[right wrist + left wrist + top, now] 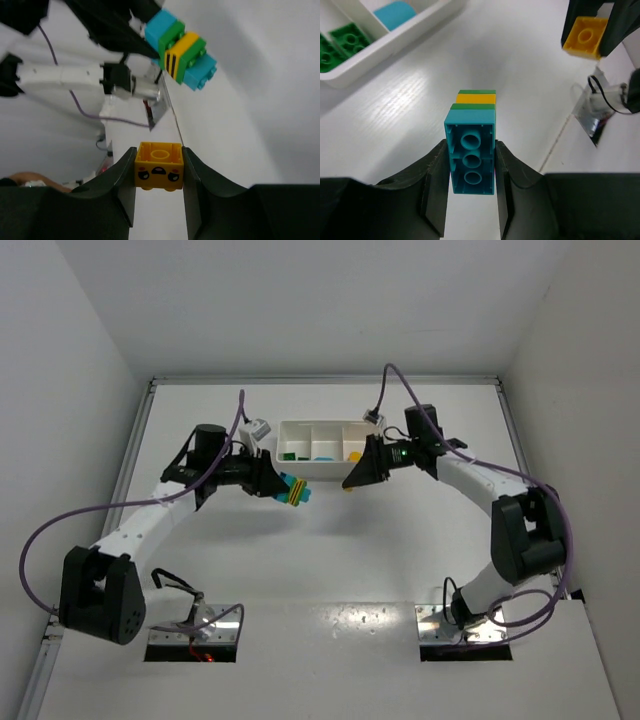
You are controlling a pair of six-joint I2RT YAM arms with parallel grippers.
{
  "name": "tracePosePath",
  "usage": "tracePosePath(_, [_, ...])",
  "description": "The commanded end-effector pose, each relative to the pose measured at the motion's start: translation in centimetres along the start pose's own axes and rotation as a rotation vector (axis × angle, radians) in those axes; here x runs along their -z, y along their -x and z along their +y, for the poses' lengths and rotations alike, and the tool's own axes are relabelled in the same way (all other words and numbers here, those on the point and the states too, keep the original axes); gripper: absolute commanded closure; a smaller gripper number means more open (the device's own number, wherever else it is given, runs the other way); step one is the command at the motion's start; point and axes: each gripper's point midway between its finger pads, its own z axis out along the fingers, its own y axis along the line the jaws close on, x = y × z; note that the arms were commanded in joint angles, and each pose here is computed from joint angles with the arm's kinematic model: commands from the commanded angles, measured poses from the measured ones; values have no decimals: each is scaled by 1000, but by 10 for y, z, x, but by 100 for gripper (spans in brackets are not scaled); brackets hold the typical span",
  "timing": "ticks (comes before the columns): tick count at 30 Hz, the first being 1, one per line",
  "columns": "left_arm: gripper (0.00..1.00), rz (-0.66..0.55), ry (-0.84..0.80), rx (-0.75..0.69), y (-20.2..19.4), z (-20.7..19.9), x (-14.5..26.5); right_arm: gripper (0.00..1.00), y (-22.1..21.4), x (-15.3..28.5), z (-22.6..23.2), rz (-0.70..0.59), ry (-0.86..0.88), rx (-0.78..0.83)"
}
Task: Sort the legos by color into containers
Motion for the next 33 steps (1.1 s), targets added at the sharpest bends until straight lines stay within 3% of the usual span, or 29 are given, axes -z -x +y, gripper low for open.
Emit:
tracePosePath(1, [100, -161, 123, -89, 34, 2, 17, 100, 70, 9, 27, -105, 25, 107])
tracePosePath(5, [100, -221, 274, -99, 46, 21, 30, 100, 133, 25, -16, -270, -279, 137])
tracePosePath(6, [100, -224, 308, -117, 48, 27, 32, 100, 152, 37, -39, -334, -434, 153])
tracePosePath(7, [100, -233, 357, -123, 52, 33, 36, 100, 172, 43, -34, -360, -512, 262])
tracePosePath(10, [100, -251, 423, -139, 59, 44, 43, 100, 189, 56, -65, -354, -750, 330])
tracePosePath(13, [100, -239, 436, -152, 61, 48, 43, 100, 181, 59, -88, -296, -840, 329])
tracePosePath(19, [100, -241, 394, -142, 79, 53, 26, 100, 150, 46, -122, -187, -850, 294])
tracePosePath(24, [100, -233, 334, -138, 88, 49, 15, 90, 148, 40, -143, -176, -861, 281])
tracePosePath(25, [100, -223, 323, -134, 86, 49, 12, 85, 145, 37, -146, -167, -852, 276])
tracePosePath(26, [100, -223, 323, -134, 86, 49, 12, 64, 147, 36, -149, -166, -852, 274])
tracePosePath(30, [100, -213, 228, -148, 84, 35, 5, 22, 159, 32, -135, -183, -774, 302])
tracePosePath(33, [100, -214, 129, -143, 80, 20, 0, 15, 151, 21, -100, -193, -509, 286])
